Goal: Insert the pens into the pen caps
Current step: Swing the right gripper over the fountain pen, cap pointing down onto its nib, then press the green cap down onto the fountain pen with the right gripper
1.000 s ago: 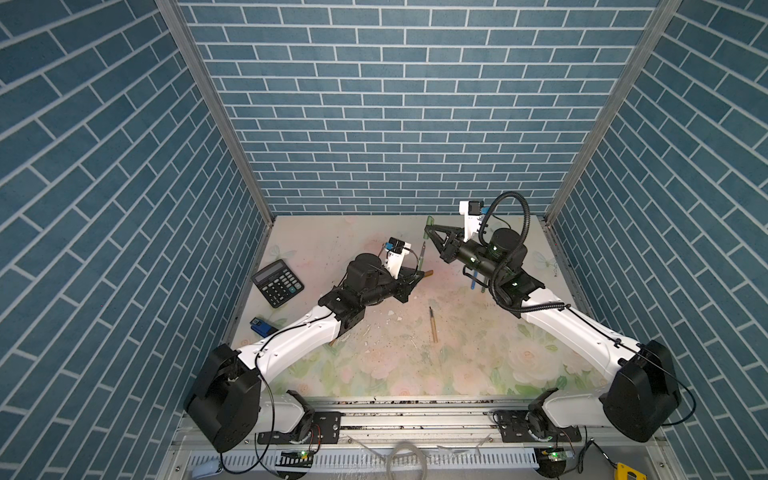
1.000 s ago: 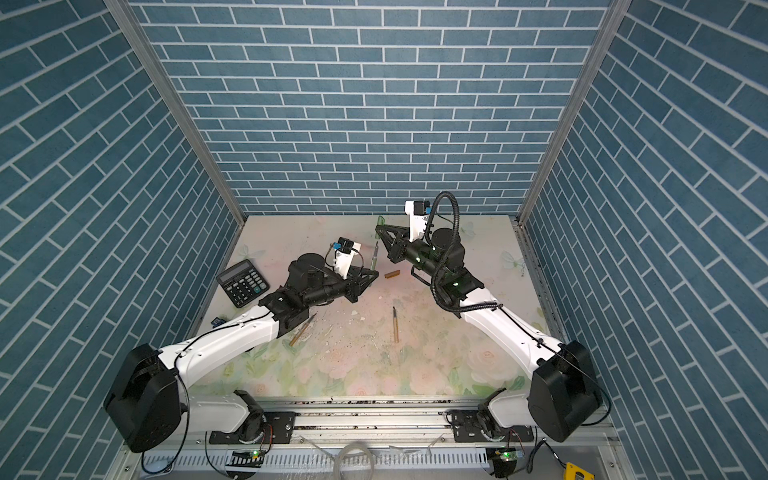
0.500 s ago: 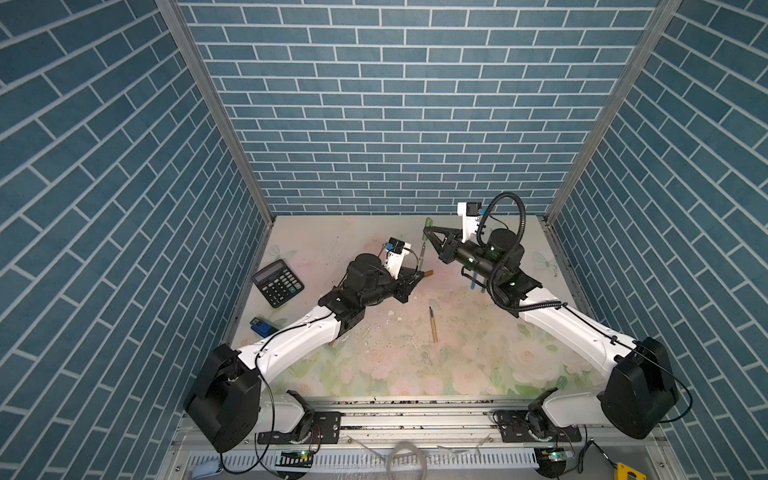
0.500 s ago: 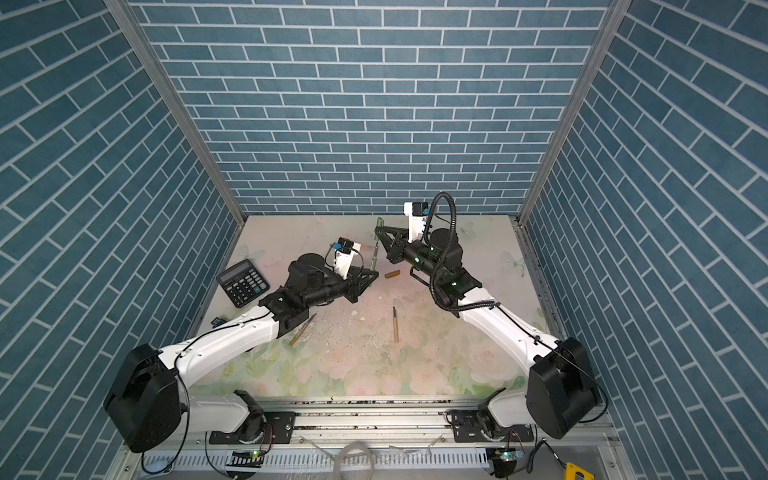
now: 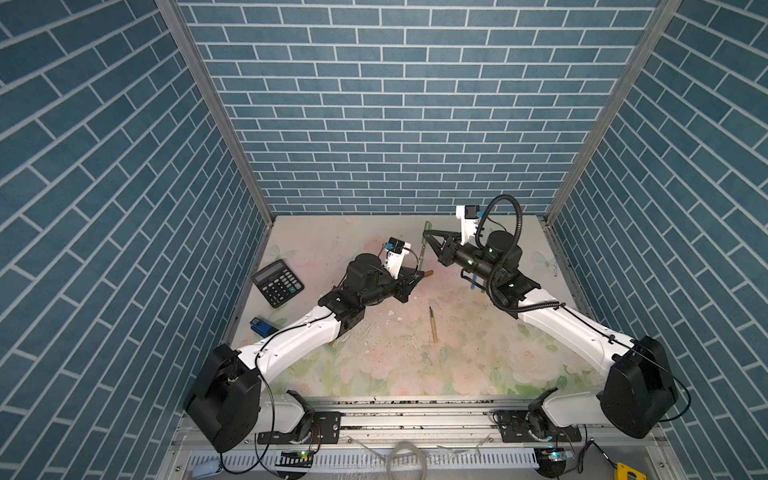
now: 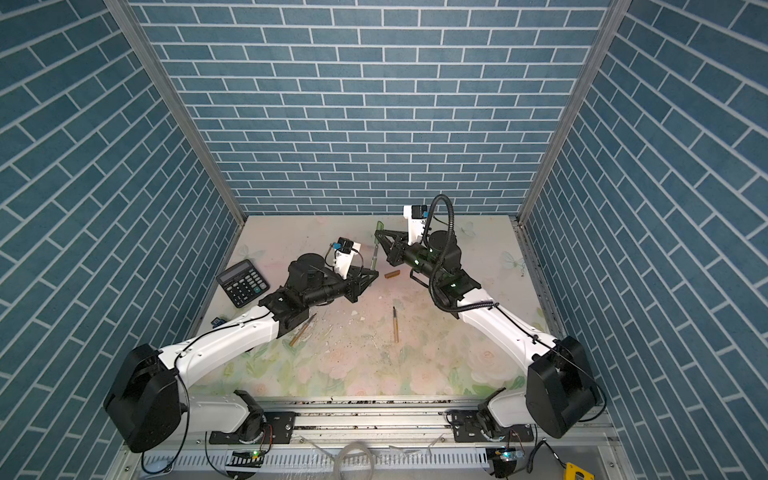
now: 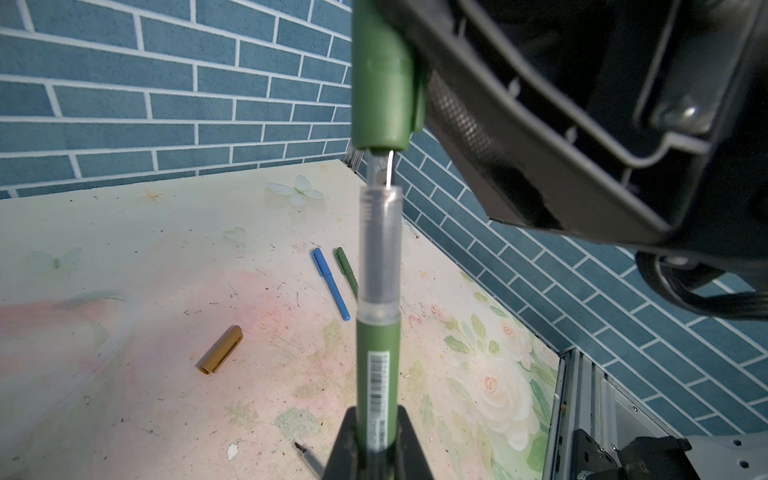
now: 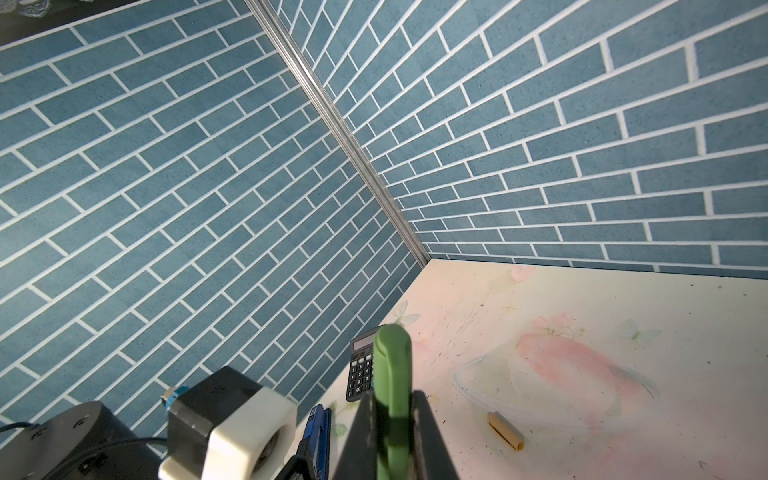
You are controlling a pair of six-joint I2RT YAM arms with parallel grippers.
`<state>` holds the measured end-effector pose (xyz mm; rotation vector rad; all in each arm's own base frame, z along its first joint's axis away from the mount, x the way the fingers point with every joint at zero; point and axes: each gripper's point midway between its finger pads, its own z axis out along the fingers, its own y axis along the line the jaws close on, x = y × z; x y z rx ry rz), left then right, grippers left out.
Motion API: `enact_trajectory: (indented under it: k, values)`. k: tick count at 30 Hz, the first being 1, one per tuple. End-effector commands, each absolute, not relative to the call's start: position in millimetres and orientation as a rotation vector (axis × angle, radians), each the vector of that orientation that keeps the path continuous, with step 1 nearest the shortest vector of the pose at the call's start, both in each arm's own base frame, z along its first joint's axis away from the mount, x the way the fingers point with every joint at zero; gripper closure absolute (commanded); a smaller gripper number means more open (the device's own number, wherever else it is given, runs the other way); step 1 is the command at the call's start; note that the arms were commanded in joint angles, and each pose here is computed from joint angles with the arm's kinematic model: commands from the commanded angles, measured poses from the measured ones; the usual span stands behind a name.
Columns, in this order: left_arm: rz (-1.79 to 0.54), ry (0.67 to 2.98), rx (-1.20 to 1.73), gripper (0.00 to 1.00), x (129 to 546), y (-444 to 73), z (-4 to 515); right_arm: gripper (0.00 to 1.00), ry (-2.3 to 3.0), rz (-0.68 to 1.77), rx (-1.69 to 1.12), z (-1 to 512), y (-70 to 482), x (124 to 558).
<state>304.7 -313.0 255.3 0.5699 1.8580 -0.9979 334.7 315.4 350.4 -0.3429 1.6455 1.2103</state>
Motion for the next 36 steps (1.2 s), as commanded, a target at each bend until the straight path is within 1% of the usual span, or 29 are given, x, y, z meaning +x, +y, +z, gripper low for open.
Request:
enact_trajectory:
  k: [1, 6, 13, 22, 26, 36]
  values:
    - [-1.011, 1.832, 0.577, 1.0, 299.7, -313.5, 260.0, 0.91, 1.637, 1.233, -0.342, 352.3, 317.6, 331.9]
    - [-0.997, 1.83, 0.566, 1.0, 301.0, -311.3, 260.5, 0.91, 1.65, 1.262, -0.348, 349.5, 321.0, 330.2]
    - [-0.974, 1.812, 0.536, 1.0, 303.1, -306.1, 263.0, 0.91, 1.702, 1.329, -0.358, 332.2, 327.3, 323.4]
    - [-0.963, 1.778, 0.516, 1.0, 303.3, -301.7, 268.0, 0.91, 1.705, 1.35, -0.347, 331.7, 325.9, 319.8]
    - [-0.959, 1.763, 0.498, 1.0, 303.6, -298.8, 270.0, 0.91, 1.688, 1.425, -0.339, 331.0, 331.5, 318.1]
    - [-0.949, 1.713, 0.416, 1.0, 310.5, -285.4, 280.9, 0.88, 1.739, 1.485, -0.401, 311.6, 349.8, 305.2]
